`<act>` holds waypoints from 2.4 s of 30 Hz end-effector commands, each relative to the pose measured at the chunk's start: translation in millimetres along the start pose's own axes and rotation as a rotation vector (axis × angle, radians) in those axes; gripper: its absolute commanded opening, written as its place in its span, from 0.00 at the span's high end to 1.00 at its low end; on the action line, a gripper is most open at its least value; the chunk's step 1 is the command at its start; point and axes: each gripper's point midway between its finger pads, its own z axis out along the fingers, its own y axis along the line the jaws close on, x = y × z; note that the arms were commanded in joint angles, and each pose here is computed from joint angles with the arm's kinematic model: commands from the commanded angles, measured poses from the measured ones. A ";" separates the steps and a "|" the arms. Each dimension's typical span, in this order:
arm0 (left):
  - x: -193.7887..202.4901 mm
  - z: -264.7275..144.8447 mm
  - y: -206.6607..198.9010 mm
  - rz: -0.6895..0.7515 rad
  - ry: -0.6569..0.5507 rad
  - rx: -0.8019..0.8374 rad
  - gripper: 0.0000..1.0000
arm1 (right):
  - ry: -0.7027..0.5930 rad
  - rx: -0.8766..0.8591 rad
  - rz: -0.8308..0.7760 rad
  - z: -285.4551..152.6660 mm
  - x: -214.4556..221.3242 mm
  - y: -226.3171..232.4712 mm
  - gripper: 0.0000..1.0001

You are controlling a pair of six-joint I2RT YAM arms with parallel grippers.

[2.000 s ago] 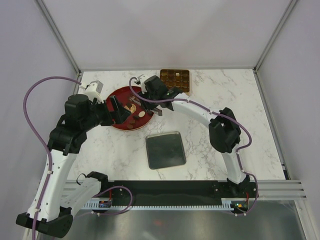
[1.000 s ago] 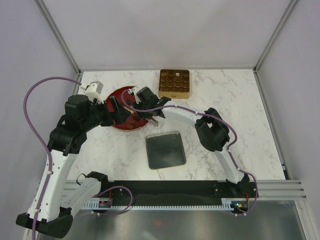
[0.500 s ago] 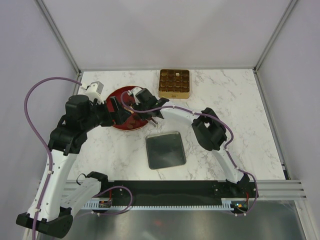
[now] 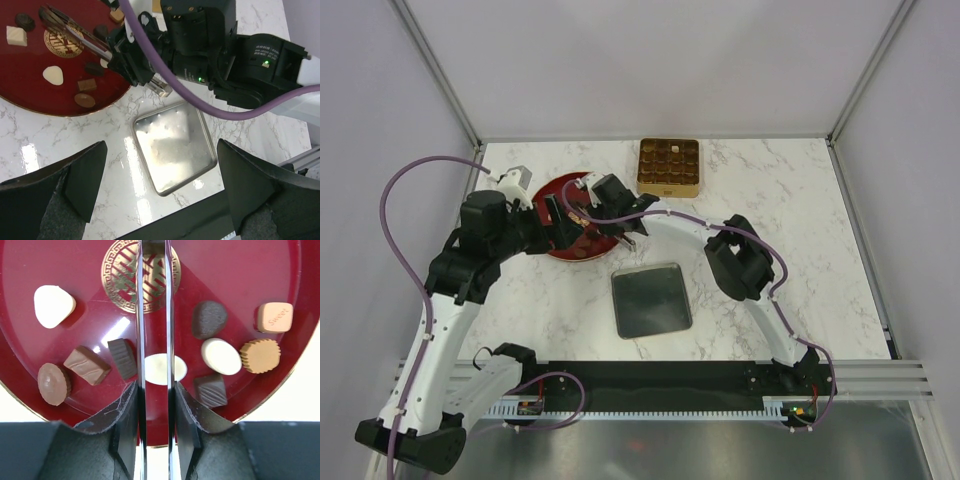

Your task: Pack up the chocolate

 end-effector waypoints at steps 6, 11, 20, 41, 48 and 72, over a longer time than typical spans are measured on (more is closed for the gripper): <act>7.3 15.6 -10.6 -0.077 0.031 0.077 0.01 | -0.182 0.020 0.099 -46.5 -73.8 -47.2 0.69; 9.1 16.5 -12.1 -0.096 0.036 0.100 0.01 | -0.234 0.067 0.154 -61.2 -91.7 -92.1 0.69; 24.5 29.0 14.1 -0.193 0.079 0.080 0.01 | -0.316 0.192 0.263 -80.9 -113.7 -186.9 0.69; 12.5 20.8 34.1 -0.187 -0.007 0.001 0.01 | -0.268 0.259 0.312 -43.6 -84.7 -238.3 0.65; 8.8 23.4 33.2 -0.191 -0.009 0.007 0.02 | -0.228 0.300 0.294 -37.9 -67.2 -244.3 0.64; -1.4 17.9 20.9 -0.190 -0.025 0.054 0.01 | -0.297 0.286 0.240 -64.2 -93.9 -241.4 0.55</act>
